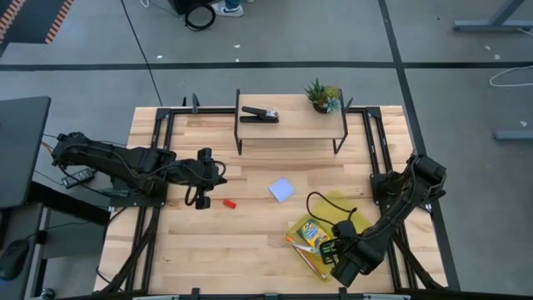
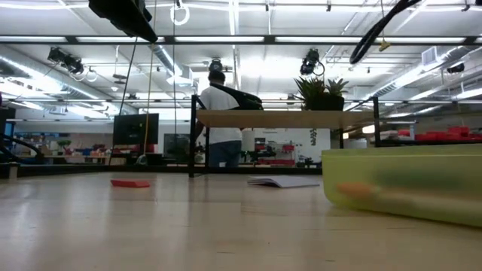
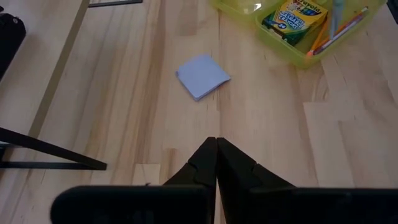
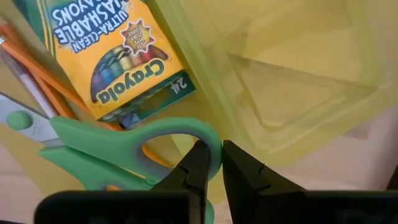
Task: Pack school essentials
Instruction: Put the green scissors into the yellow supply box
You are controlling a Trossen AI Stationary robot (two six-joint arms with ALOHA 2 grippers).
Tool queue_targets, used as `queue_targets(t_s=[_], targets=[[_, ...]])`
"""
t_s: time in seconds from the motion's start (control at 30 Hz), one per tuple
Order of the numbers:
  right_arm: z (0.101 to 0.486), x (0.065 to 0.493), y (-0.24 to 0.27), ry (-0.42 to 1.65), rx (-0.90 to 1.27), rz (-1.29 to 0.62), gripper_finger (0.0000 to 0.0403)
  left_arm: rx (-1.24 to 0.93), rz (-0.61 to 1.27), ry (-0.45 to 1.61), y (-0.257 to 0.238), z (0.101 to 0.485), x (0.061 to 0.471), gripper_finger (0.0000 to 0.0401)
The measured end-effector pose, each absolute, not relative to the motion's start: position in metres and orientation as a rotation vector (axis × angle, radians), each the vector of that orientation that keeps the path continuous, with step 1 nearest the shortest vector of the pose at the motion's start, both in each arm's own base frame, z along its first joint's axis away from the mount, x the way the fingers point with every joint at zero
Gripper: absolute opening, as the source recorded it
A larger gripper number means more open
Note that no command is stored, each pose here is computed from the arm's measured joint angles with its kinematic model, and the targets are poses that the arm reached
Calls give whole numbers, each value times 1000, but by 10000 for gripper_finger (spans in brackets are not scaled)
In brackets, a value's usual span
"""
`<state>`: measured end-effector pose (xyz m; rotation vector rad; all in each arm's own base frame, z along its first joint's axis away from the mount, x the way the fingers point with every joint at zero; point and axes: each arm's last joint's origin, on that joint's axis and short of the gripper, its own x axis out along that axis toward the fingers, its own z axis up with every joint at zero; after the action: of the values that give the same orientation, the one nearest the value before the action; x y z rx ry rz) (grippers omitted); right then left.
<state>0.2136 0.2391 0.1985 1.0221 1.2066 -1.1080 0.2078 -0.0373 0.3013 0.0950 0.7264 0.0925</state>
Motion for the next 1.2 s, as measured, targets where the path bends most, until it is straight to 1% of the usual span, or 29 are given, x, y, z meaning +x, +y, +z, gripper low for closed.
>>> queue_targets(t_s=[0.27, 0.6, 0.83, 1.2], targets=[[196, 230, 230, 1206, 1124, -1113, 44, 94, 93, 726, -37, 301, 208, 24], [193, 225, 232, 1264, 1116, -1129, 44, 87, 96, 726, -37, 301, 208, 15], [193, 225, 232, 1255, 1133, -1145, 44, 87, 95, 727, -37, 301, 208, 24], [193, 229, 226, 1238, 1153, -1183, 45, 87, 95, 727, -37, 301, 208, 15]])
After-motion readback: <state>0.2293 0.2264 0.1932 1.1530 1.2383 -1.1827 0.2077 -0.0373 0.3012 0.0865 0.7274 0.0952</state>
